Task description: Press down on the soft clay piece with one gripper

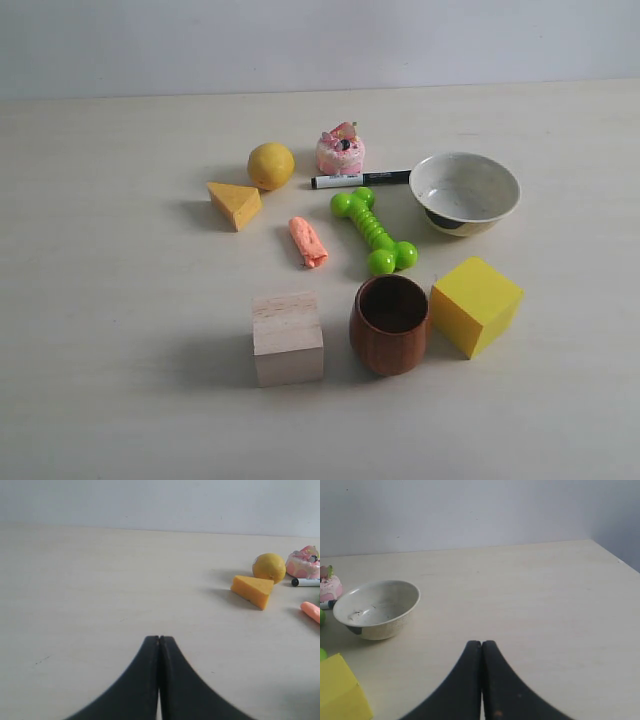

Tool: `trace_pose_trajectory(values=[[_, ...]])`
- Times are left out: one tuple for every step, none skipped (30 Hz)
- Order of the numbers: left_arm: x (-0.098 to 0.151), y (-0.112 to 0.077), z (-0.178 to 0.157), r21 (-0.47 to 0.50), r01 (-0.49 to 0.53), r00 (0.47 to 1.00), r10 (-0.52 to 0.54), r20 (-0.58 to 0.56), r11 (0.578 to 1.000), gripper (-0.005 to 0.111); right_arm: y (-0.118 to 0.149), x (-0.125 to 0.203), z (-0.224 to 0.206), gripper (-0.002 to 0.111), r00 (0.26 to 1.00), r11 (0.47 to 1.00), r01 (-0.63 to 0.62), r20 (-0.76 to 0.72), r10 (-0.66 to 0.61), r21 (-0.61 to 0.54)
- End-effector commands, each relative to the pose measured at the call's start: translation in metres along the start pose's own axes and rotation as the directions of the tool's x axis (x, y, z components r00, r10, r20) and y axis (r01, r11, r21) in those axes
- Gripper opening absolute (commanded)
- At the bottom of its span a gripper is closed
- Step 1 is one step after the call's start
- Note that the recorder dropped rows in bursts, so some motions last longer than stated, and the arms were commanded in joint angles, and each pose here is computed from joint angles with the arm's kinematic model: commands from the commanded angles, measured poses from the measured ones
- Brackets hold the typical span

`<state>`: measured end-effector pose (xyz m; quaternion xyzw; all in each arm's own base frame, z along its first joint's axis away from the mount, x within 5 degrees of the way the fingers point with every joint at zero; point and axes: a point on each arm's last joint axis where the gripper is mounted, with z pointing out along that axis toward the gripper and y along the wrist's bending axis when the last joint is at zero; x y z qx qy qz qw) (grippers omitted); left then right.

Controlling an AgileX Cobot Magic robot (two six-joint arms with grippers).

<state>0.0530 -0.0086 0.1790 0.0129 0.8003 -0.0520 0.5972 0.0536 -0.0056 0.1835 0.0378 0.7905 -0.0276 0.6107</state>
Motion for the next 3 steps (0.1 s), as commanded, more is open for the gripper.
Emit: trace_pose_trajectory(values=[[-0.0022,0.0001,-0.0008,-0.003,0.002,1.000,-0.002,0.019,1.000,0.000,-0.0002,0.0006,-0.0001,0.000,1.000,1.000,0.000,0.007,0.000,0.004],[-0.0022,0.0001,-0.0008,-0.003,0.002,1.000,-0.002,0.019,1.000,0.000,-0.0002,0.0006,-0.0001,0.000,1.000,1.000,0.000,0.007,0.000,0.004],[-0.0022,0.0001,-0.0008,-0.003,0.002,1.000,-0.002,0.019,1.000,0.000,-0.0002,0.0006,-0.0001,0.000,1.000,1.000,0.000,0.007,0.000,0.004]])
